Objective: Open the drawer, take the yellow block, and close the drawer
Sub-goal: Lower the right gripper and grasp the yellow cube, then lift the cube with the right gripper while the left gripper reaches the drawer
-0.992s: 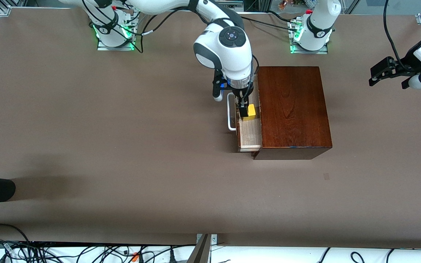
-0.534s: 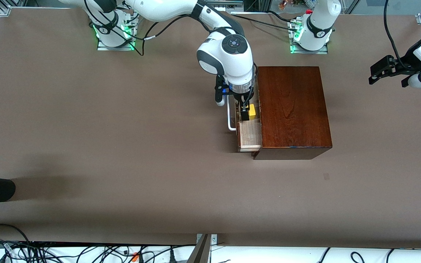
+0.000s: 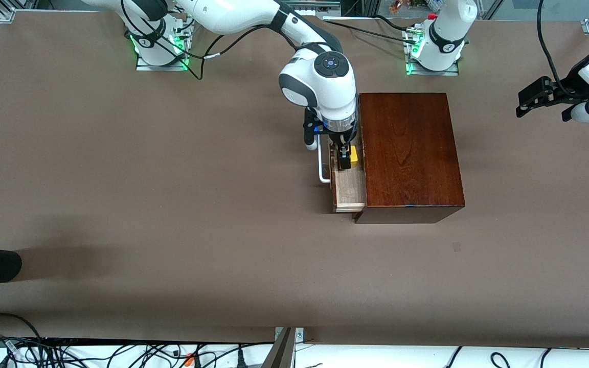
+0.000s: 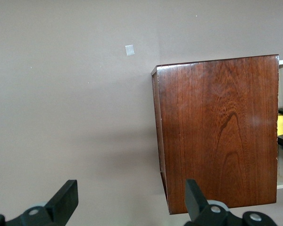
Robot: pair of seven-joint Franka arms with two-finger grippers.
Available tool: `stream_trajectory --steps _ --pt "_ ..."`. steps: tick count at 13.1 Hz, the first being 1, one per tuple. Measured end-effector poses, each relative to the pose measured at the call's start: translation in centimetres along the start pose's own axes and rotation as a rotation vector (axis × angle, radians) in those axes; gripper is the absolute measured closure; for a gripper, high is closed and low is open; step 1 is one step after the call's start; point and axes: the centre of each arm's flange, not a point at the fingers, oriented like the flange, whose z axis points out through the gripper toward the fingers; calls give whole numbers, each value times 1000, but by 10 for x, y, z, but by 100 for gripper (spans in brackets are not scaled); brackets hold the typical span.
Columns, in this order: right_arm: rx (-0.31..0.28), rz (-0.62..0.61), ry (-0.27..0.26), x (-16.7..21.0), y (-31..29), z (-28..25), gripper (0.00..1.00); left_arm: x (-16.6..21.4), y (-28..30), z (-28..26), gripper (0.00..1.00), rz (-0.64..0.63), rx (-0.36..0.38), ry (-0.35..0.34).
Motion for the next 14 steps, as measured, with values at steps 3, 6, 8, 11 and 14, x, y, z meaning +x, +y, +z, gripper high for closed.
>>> stream_trajectory --steps 3,6,8,11,14 --pt "-8 -3 15 0 -1 -2 44 0 0 0 0 0 0 0" --pt "-33 11 46 -3 -8 -25 44 0 0 0 0 0 0 0" --pt "-66 49 42 -6 -20 -64 44 0 0 0 0 0 0 0" --pt "-101 69 10 7 -46 -129 44 0 0 0 0 0 0 0" --pt "-125 -45 44 39 -72 -168 44 0 0 0 0 1 0 0"
